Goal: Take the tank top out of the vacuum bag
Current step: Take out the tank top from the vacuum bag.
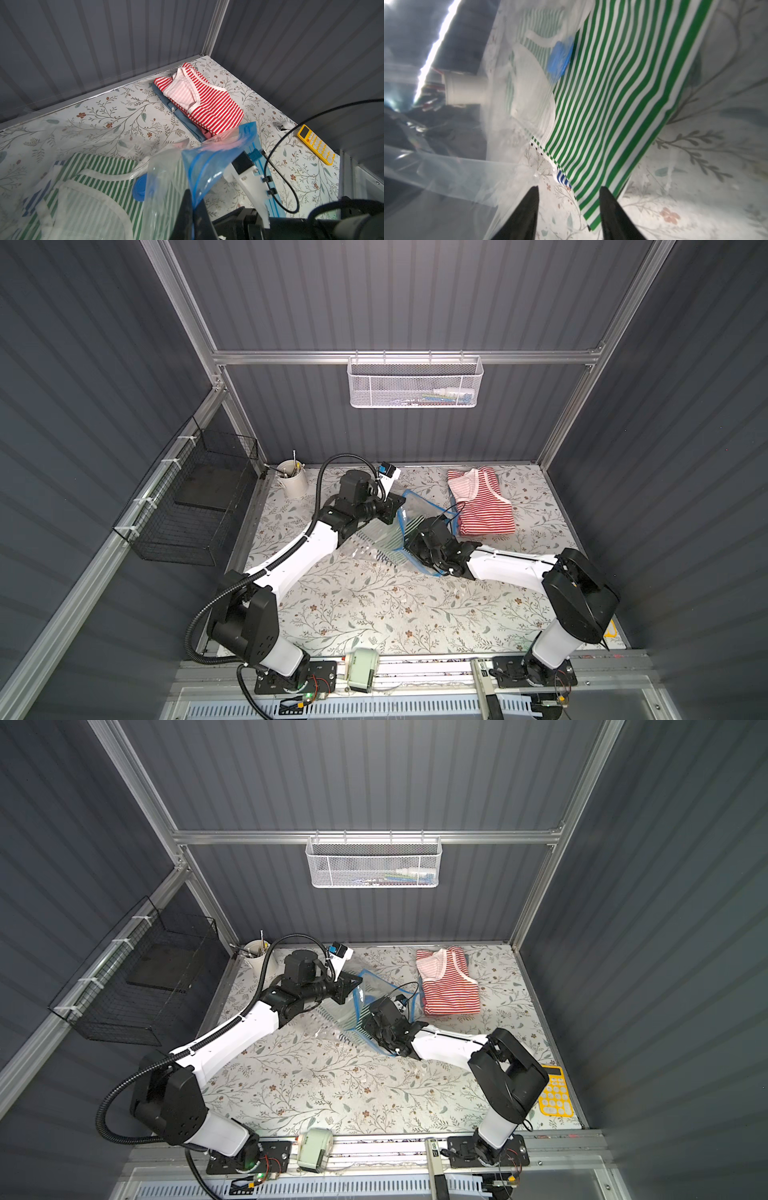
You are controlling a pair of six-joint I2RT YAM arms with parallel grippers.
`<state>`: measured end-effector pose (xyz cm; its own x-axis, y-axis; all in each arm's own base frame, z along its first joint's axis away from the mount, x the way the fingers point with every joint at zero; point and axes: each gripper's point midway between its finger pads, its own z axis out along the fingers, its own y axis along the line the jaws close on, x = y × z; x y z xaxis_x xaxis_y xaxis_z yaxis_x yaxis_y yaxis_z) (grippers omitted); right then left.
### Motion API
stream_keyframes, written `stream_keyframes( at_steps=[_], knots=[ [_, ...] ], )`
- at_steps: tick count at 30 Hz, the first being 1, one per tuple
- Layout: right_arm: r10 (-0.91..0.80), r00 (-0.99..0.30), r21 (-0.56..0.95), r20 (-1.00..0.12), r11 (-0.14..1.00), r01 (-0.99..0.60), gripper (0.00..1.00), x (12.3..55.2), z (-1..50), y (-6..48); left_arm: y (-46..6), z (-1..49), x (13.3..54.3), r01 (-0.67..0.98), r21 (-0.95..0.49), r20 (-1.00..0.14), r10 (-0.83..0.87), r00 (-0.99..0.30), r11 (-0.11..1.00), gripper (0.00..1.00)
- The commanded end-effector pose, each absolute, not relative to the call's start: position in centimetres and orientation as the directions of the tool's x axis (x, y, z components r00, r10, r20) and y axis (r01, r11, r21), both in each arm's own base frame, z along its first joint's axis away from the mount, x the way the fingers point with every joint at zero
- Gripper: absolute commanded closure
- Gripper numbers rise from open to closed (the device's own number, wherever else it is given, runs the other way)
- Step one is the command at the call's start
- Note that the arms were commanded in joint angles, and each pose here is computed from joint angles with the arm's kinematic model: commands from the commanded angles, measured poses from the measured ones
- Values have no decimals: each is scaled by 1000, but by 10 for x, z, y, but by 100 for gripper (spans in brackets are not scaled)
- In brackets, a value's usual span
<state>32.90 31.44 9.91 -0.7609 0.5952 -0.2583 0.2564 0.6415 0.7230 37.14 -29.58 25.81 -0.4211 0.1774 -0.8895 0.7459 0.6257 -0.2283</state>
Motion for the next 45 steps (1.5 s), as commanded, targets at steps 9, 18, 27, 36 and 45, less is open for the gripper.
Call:
stream_keyframes(
  at_steps=[9,18,27,36,45],
  knots=[
    [596,-784,729,-172,613,305,37,315,70,319,-299,259,374,746,-239,-889,169,-426,622,100],
    [593,-794,746,-135,588,312,57,322,57,333,-297,262,373,746,-233,-892,169,-420,624,100],
    [589,-793,743,-155,599,300,71,327,64,333,-297,263,373,748,-232,-893,169,-417,622,100],
    [576,-803,738,-154,607,294,89,325,75,332,-297,262,373,746,-228,-893,172,-417,625,100],
    [556,-819,744,-141,605,283,79,324,79,336,-297,262,373,746,-228,-893,172,-416,625,100]
  ],
)
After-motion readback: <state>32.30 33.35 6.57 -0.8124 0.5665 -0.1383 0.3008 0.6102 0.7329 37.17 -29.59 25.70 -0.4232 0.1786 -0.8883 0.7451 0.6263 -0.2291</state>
